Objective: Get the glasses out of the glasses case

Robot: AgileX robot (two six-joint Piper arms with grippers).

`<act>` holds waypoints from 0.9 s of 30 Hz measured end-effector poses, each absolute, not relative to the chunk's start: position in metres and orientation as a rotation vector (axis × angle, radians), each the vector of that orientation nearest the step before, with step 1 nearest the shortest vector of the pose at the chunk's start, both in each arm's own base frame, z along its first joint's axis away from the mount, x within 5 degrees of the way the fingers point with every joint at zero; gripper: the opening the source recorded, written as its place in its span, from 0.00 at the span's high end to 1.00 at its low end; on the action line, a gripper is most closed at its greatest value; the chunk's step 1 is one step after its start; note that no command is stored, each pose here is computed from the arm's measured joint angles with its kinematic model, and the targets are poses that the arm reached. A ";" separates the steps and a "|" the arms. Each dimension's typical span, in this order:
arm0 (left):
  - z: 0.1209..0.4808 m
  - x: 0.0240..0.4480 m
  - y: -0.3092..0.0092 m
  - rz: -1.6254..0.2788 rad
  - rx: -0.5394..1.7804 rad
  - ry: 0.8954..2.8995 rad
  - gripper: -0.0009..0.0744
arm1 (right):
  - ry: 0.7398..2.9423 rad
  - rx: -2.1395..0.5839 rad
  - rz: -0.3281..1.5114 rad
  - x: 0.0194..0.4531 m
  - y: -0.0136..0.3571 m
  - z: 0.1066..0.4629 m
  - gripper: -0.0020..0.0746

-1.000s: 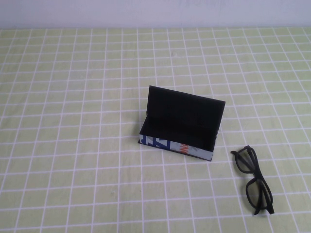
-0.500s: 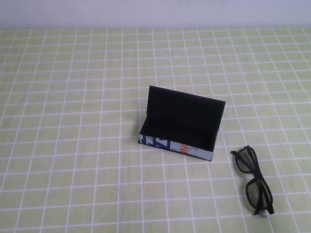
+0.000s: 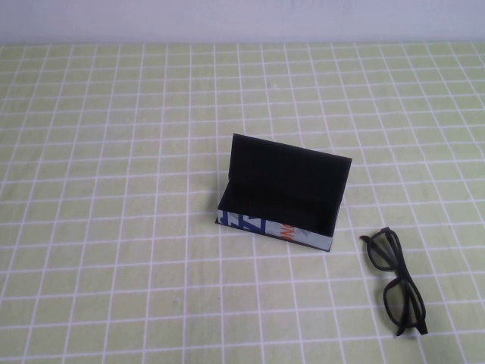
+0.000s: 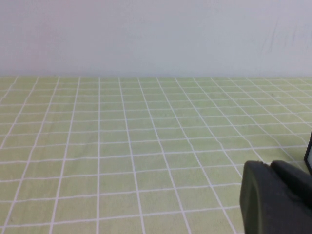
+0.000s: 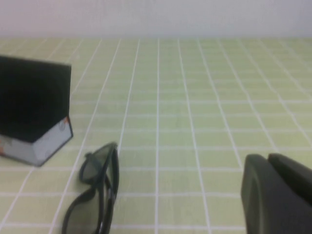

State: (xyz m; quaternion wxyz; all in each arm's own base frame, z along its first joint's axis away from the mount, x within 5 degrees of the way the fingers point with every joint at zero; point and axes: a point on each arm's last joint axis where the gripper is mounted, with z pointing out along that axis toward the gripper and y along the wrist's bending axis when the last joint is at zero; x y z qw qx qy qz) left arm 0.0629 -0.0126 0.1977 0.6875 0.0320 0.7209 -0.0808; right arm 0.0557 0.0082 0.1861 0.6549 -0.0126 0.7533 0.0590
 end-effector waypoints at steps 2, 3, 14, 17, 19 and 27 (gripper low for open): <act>0.198 0.063 -0.013 -0.181 0.072 1.614 0.99 | 1.766 -0.045 0.145 0.055 0.010 0.181 1.00; 0.198 0.063 -0.013 -0.181 0.072 1.614 0.99 | 1.786 -0.050 0.150 0.054 0.010 0.179 1.00; 0.198 0.063 -0.013 -0.182 0.073 1.614 0.99 | 1.805 -0.053 0.158 0.054 0.011 0.177 1.00; 0.198 0.063 -0.013 -0.182 0.073 1.614 0.99 | 1.805 -0.053 0.158 0.054 0.011 0.177 1.00; 0.198 0.063 -0.013 -0.182 0.073 1.614 0.99 | 1.805 -0.053 0.158 0.054 0.011 0.177 1.00; 0.198 0.063 -0.013 -0.183 0.074 1.614 0.99 | 1.805 -0.053 0.158 0.054 0.011 0.177 1.00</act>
